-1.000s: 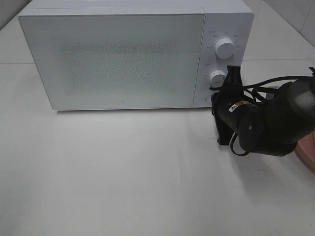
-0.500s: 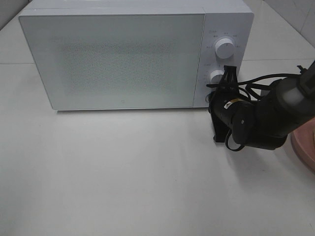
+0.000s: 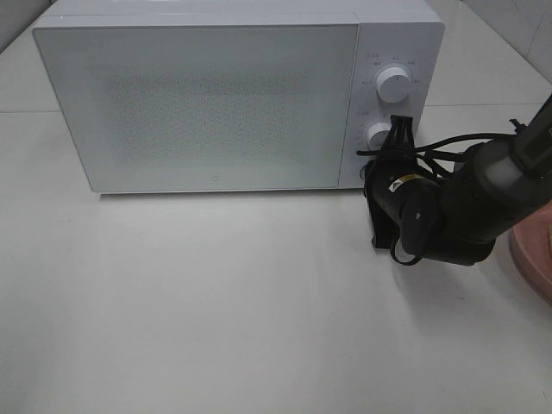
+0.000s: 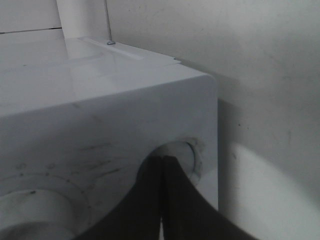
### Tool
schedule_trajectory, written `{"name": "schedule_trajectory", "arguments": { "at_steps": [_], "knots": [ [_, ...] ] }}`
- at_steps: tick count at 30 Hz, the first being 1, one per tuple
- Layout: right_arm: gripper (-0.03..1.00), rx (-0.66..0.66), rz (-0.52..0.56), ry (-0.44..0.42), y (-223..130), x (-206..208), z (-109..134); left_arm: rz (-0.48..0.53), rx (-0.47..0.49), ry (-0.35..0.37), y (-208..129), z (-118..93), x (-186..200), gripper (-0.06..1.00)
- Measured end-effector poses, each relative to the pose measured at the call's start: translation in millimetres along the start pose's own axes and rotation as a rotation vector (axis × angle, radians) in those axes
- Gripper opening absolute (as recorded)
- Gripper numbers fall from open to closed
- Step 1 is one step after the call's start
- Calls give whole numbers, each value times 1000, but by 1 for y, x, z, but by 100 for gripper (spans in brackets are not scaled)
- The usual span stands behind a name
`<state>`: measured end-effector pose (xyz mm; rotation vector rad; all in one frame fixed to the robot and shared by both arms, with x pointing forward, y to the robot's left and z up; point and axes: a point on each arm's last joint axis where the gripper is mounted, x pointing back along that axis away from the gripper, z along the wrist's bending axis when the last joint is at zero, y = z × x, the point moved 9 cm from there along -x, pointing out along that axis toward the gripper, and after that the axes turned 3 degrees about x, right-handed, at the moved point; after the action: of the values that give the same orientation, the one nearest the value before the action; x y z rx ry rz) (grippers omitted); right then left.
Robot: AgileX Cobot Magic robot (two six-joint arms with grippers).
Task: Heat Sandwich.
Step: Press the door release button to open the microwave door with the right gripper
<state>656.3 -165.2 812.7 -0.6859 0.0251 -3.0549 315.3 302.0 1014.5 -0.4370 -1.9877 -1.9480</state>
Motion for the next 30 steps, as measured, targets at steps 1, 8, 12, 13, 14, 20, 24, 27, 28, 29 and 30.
{"name": "schedule_trajectory", "arguments": {
  "at_steps": [1, 8, 12, 13, 14, 20, 24, 27, 28, 29, 30],
  "knots": [
    [2, 0, 0, 0, 0, 0, 0, 0, 0, 0, 0, 0, 0, 99],
    [2, -20, -24, 4, -2, -10, -3, 0, 0, 0, 0, 0, 0, 99],
    [2, -21, -29, 0, -3, -13, -5, 0, 0, 0, 0, 0, 0, 99],
    [2, -20, -30, 1, -3, -13, -5, 0, 0, 0, 0, 0, 0, 99],
    [2, -20, -30, 0, -3, -13, -5, 0, 0, 0, 0, 0, 0, 99],
    [2, -21, -32, -1, -2, -13, -5, 0, 0, 0, 0, 0, 0, 99],
    [2, -21, -32, 0, -3, -14, -5, 0, 0, 0, 0, 0, 0, 99],
    [2, -20, -31, 0, -3, -13, -5, 0, 0, 0, 0, 0, 0, 99],
    [2, -20, -31, 0, -3, -13, -5, 0, 0, 0, 0, 0, 0, 99],
    [2, -20, -31, 0, -3, -13, -5, 0, 0, 0, 0, 0, 0, 99],
    [2, -20, -31, 0, -3, -13, -5, 0, 0, 0, 0, 0, 0, 99]
  ]
}}
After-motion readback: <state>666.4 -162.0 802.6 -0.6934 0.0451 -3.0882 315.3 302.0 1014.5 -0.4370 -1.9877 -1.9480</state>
